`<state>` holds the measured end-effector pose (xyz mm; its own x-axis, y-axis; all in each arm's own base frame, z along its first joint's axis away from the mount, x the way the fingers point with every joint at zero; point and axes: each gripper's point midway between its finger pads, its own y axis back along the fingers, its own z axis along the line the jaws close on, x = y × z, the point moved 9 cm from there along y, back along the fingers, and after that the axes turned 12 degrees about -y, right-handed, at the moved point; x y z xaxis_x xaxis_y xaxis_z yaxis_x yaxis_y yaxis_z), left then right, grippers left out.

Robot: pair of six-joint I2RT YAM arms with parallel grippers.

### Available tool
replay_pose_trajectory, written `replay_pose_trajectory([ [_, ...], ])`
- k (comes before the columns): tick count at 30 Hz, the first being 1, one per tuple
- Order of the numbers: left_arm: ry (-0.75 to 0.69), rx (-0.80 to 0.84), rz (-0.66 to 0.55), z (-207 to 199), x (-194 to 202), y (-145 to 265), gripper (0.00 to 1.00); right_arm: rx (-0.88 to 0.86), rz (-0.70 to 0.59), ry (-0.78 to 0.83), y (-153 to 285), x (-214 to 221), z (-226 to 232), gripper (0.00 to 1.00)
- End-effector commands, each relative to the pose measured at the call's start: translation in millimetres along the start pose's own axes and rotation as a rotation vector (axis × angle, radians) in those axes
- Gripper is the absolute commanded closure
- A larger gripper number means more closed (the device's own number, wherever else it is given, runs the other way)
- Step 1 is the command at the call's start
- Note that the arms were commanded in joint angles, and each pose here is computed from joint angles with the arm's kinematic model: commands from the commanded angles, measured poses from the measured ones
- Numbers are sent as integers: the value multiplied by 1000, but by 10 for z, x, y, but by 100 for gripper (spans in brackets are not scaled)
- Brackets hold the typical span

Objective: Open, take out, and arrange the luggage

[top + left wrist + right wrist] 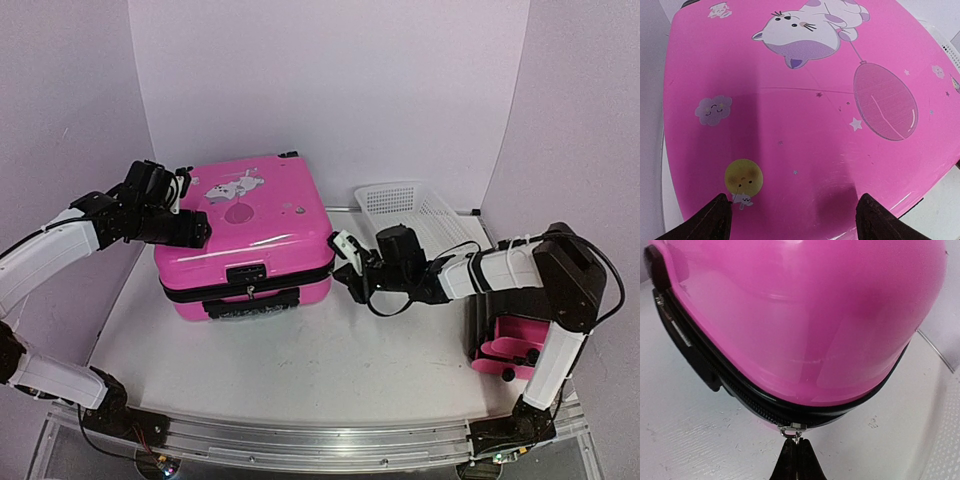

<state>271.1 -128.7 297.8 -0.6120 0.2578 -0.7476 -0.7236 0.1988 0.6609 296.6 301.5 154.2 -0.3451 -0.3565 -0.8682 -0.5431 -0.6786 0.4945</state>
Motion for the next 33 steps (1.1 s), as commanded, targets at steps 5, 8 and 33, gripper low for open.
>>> replay_pose_trajectory([
  [5,25,-43,288,47,533,-180,14,-255,44,-18,179,-37,-525,100],
  [8,30,-42,294,46,531,-194,14,-261,44,29,132,-32,-629,100],
  [33,-382,370,-26,-1421,-987,74,15,-626,-98,191,-152,-389,478,100],
])
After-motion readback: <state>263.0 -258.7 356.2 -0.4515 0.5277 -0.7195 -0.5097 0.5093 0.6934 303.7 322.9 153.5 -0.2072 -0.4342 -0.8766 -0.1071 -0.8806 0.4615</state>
